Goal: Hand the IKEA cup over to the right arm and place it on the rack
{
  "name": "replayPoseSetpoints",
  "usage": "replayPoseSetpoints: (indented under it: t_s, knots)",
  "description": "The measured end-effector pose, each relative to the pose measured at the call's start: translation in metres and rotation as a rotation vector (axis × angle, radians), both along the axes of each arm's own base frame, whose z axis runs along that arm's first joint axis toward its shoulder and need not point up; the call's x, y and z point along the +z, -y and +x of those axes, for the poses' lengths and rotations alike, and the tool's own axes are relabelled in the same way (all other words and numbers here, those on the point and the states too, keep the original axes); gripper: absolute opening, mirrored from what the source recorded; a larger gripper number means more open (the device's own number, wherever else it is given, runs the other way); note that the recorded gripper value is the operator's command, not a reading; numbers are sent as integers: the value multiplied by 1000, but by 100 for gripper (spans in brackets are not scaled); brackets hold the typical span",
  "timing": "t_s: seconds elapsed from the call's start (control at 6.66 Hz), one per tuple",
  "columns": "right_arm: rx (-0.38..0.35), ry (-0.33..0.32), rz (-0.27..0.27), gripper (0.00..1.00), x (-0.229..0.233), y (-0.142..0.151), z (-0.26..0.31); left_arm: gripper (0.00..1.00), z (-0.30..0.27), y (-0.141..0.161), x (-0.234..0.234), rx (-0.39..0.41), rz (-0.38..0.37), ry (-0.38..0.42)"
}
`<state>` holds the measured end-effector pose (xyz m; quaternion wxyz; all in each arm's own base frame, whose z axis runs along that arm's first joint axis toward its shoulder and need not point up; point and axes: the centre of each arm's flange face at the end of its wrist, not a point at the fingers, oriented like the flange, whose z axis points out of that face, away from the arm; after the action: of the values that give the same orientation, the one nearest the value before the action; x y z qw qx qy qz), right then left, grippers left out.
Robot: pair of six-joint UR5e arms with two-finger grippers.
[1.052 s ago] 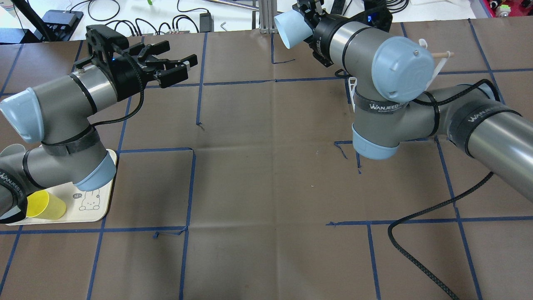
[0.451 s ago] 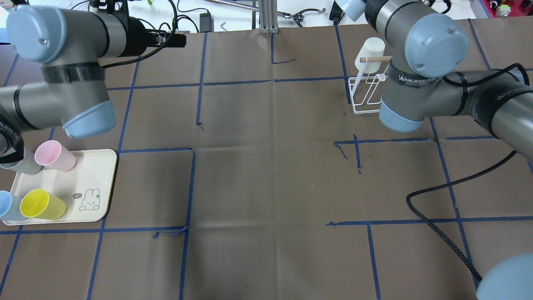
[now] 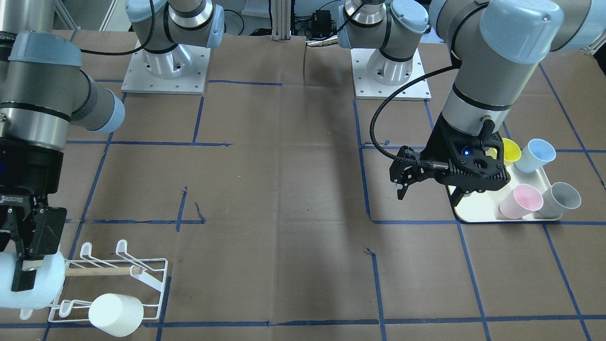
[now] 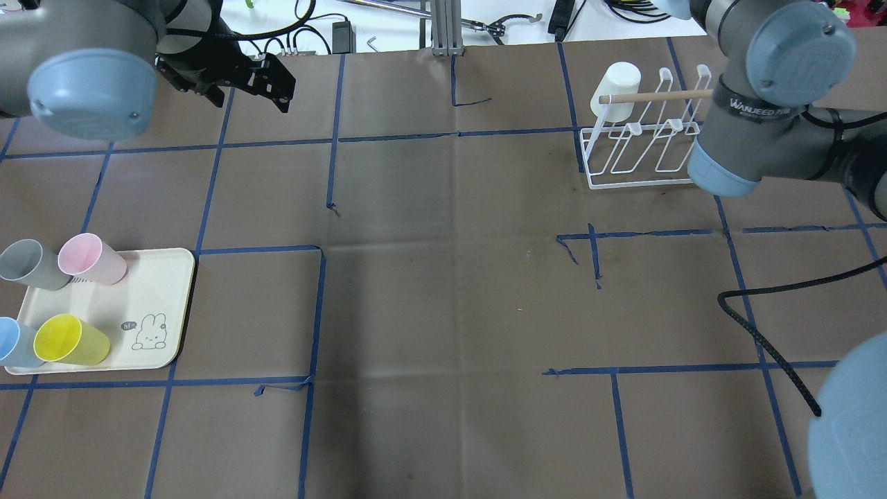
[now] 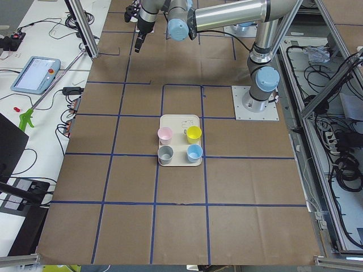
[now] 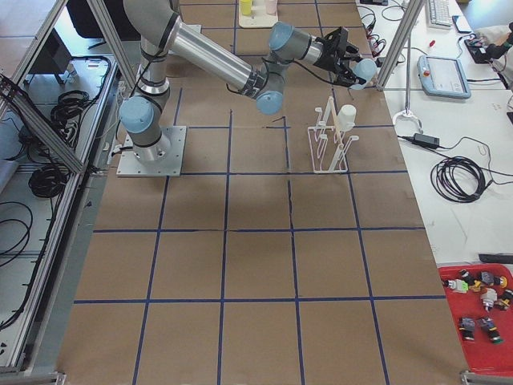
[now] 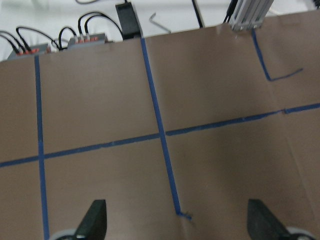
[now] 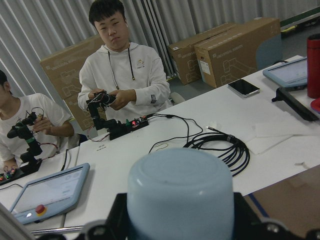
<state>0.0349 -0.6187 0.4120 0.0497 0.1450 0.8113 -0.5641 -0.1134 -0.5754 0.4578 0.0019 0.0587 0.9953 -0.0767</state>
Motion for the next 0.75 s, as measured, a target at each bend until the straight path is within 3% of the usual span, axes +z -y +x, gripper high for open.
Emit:
replayPoseSetpoints:
  t_s: [0.15, 0.45, 0.75]
  knots:
    - [13, -122, 22, 17, -7, 5, -22, 99, -1, -23, 12, 38, 104, 1]
    - [41, -306, 73, 17, -25, 11, -55, 99, -4, -54, 25, 126, 167, -13]
    - [46, -370, 55, 17, -51, 19, -64, 99, -6, -67, 28, 211, 182, -20]
